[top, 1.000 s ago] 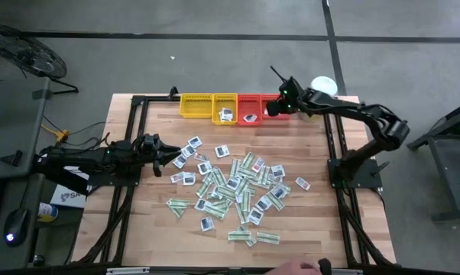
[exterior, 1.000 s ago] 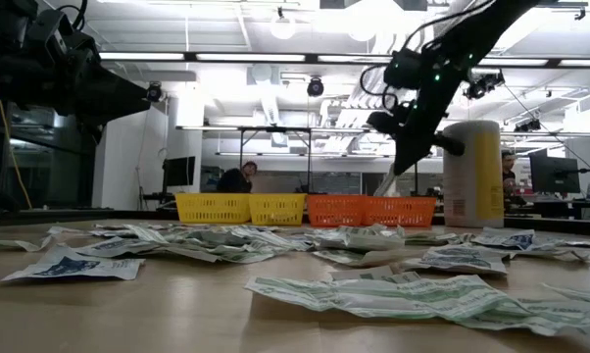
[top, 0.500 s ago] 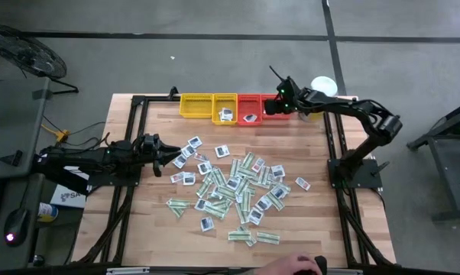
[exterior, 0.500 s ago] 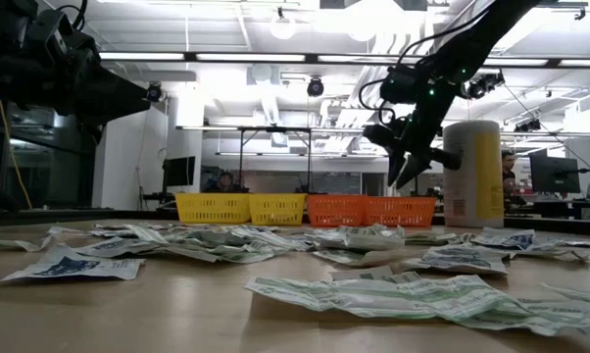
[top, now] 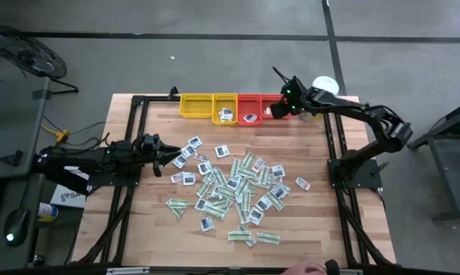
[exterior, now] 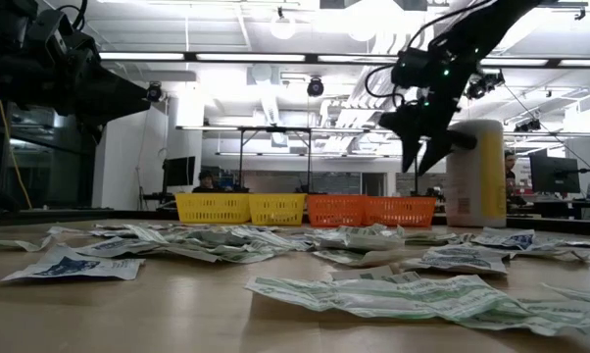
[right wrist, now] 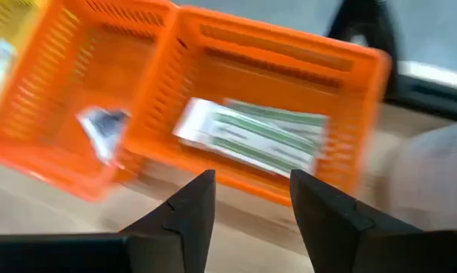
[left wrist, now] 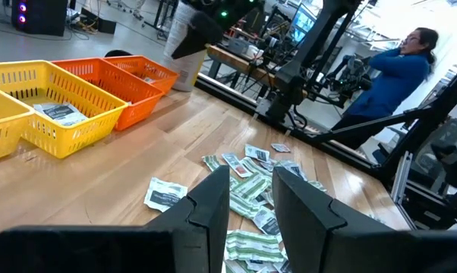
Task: Pick & Place First Aid Supplies
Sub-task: Put the orange packet into the left yellow bin
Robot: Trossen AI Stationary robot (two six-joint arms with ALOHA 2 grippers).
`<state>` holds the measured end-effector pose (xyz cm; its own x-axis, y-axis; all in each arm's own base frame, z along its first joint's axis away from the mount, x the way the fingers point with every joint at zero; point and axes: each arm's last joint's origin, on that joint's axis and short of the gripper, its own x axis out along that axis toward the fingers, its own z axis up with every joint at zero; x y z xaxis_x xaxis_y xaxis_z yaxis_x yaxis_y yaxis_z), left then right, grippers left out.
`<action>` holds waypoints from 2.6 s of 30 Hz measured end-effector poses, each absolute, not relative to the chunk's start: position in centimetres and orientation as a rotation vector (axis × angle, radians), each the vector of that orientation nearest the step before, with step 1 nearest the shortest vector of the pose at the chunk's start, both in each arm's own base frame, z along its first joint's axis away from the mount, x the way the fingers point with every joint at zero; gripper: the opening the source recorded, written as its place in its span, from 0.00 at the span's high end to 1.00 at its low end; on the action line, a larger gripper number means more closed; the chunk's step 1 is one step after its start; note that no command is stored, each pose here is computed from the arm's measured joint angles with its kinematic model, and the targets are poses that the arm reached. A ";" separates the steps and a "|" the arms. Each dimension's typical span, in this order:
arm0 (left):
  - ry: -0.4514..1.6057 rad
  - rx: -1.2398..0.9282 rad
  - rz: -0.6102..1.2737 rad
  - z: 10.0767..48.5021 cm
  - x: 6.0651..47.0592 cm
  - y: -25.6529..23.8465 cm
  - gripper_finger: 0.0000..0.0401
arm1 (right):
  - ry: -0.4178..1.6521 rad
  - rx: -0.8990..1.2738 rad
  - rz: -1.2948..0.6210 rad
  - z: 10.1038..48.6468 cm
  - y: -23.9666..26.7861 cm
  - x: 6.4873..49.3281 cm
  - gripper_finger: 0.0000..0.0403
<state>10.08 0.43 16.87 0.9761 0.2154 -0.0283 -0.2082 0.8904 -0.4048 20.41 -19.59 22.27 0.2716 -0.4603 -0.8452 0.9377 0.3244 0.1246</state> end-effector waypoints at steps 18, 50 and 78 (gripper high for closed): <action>-0.018 -0.418 0.220 16.9 10.1 0.4 0.75 | 0.950 0.358 -0.511 24.9 -11.7 23.1 0.59; -0.018 -0.418 0.220 16.9 10.1 0.4 0.75 | 1.435 1.075 -1.012 17.4 1.3 18.6 0.59; -0.018 -0.418 0.220 16.9 10.1 0.4 0.75 | 1.352 1.066 -0.952 12.4 0.9 17.9 0.76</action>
